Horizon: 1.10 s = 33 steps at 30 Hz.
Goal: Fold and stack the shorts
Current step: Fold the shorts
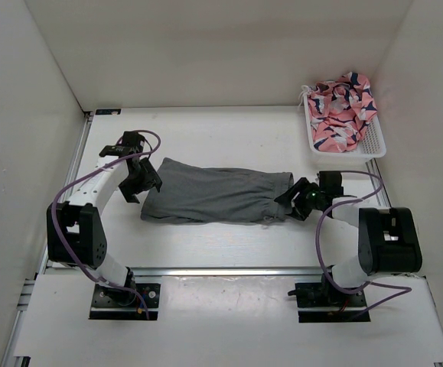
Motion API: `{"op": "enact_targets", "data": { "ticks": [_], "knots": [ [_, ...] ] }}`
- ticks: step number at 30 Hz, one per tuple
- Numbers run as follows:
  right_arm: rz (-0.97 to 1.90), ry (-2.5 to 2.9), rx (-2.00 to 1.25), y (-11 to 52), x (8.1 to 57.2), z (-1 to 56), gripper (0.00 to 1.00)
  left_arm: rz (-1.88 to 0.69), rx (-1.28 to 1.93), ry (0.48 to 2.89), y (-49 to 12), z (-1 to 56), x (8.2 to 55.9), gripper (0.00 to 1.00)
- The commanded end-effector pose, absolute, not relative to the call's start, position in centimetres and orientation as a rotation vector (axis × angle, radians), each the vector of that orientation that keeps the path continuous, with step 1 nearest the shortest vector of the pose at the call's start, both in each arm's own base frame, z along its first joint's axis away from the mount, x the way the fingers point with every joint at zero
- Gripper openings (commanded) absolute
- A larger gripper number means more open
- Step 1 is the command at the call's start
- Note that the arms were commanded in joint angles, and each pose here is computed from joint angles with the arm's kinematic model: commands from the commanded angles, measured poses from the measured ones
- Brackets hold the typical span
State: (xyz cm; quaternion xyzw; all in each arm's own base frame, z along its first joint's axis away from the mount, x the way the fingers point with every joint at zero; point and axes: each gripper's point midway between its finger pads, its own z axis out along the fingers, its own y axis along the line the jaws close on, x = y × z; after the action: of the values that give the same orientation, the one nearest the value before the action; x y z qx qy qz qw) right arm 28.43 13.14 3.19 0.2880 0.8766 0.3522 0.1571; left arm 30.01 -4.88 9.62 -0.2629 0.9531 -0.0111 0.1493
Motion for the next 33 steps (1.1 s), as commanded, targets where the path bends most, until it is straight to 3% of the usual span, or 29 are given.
{"op": "enact_targets", "data": {
  "ticks": [1,3,4,6,9,11,12,17,20,21,24,25,33],
  "knots": [
    [0.879,2.526,0.820,12.6,29.5,2.0,0.59,-0.014,-0.741,2.711,-4.5,10.4,30.6,0.82],
    [0.864,2.523,0.802,12.5,29.9,2.1,0.47,-0.002,-0.742,2.707,-4.4,10.4,30.6,0.82],
    [0.854,2.538,0.788,12.4,29.9,1.9,0.31,-0.002,-0.742,2.707,-4.4,10.4,30.6,0.82],
    [0.816,2.534,0.748,12.0,30.7,2.3,0.23,0.019,-0.758,2.706,-4.2,10.1,30.7,0.82],
    [0.788,2.544,0.726,11.8,31.0,2.7,0.26,0.021,-0.784,2.694,-3.7,10.0,31.6,0.82],
    [0.787,2.592,0.711,12.2,30.5,2.1,0.49,0.016,-0.794,2.678,-3.5,10.4,32.5,0.81],
    [0.778,2.612,0.703,12.2,30.4,1.9,0.52,0.018,-0.782,2.682,-3.4,10.4,32.5,0.81],
    [0.740,2.707,0.614,14.7,29.6,0.3,0.58,0.012,-0.780,2.671,-3.5,10.8,33.1,0.81],
    [0.716,2.728,0.612,15.2,29.9,-0.4,0.47,0.016,-0.780,2.671,-3.2,10.8,33.1,0.81],
    [0.719,2.722,0.610,15.3,30.1,-0.5,0.32,0.016,-0.780,2.671,-3.2,10.8,33.1,0.81],
    [0.647,2.709,0.626,14.4,30.2,-0.3,0.04,0.007,-0.793,2.670,-2.9,10.8,32.9,0.81],
    [0.622,2.697,0.629,14.1,30.4,0.5,0.00,0.009,-0.805,2.667,-2.6,10.8,32.9,0.81],
    [0.402,2.580,0.458,11.1,32.3,7.0,0.00,-0.018,-0.835,2.718,-2.9,8.5,35.0,0.79]
  ]
}}
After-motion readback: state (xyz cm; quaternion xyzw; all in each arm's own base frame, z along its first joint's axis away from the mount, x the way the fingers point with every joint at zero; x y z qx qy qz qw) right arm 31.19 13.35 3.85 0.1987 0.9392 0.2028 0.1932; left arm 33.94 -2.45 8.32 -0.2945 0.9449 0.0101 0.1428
